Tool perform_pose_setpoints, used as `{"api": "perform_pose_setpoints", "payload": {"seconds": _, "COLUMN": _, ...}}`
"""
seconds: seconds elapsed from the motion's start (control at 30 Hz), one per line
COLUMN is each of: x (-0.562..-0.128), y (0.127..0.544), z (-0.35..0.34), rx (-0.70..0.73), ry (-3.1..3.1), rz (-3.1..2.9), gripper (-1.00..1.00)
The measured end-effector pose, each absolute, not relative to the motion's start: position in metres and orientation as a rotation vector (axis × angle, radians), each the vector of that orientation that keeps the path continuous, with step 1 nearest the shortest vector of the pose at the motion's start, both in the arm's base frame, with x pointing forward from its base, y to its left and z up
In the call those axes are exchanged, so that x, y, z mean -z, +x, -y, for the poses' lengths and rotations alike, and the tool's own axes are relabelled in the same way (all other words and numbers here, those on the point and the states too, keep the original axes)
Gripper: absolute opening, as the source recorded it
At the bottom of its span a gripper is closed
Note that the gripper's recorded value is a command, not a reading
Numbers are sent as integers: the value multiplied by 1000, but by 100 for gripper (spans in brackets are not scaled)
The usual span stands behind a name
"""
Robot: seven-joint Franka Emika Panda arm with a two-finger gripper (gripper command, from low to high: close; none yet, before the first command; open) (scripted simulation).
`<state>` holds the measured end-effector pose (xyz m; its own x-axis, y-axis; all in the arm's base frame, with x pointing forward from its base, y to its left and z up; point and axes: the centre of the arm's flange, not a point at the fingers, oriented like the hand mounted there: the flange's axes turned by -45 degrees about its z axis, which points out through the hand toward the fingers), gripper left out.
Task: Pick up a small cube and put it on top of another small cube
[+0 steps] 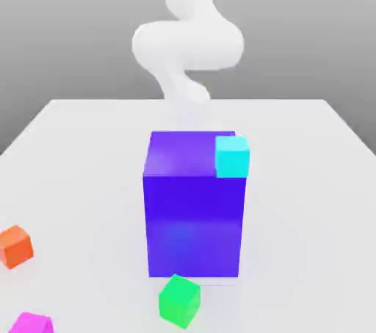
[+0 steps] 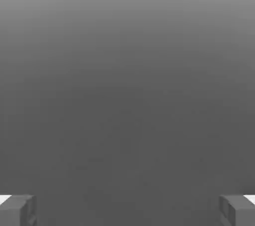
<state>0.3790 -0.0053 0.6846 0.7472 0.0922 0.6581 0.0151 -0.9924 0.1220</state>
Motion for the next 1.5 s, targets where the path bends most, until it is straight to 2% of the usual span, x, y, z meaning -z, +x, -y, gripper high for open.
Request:
{"api": "perform_pose_setpoints", "payload": {"seconds": 0.17, "x": -622, "y": 440, "z": 28, "rx": -767, "ry": 2731, "rz": -319, "gripper": 0}}
{"api": "perform_pose_setpoints", "payload": {"seconds": 0.37, "x": -536, "y": 495, "z": 70, "rx": -428, "ry": 2654, "rz": -603, "gripper": 0}}
{"api": "perform_pose_setpoints", "payload": {"seconds": 0.57, "x": -443, "y": 526, "z": 122, "rx": -142, "ry": 2613, "rz": -900, "gripper": 0}}
{"api": "perform_pose_setpoints", "payload": {"seconds": 0.7, "x": -381, "y": 534, "z": 156, "rx": -2, "ry": 2594, "rz": -1114, "gripper": 0}}
{"api": "perform_pose_setpoints", "payload": {"seconds": 0.83, "x": -322, "y": 537, "z": 180, "rx": 84, "ry": 2568, "rz": -1354, "gripper": 0}}
{"api": "perform_pose_setpoints", "payload": {"seconds": 0.97, "x": -269, "y": 533, "z": 202, "rx": 112, "ry": 2539, "rz": -1588, "gripper": 0}}
{"api": "perform_pose_setpoints", "payload": {"seconds": 1.17, "x": -202, "y": 521, "z": 230, "rx": 29, "ry": 2465, "rz": -1918, "gripper": 0}}
{"api": "perform_pose_setpoints", "payload": {"seconds": 1.3, "x": -141, "y": 520, "z": 235, "rx": 0, "ry": 2448, "rz": -1966, "gripper": 0}}
{"api": "perform_pose_setpoints", "payload": {"seconds": 1.33, "x": -132, "y": 519, "z": 234, "rx": 0, "ry": 2447, "rz": -1969, "gripper": -100}}
{"api": "perform_pose_setpoints", "payload": {"seconds": 1.5, "x": -132, "y": 519, "z": 234, "rx": 2, "ry": 2449, "rz": -1970, "gripper": -100}}
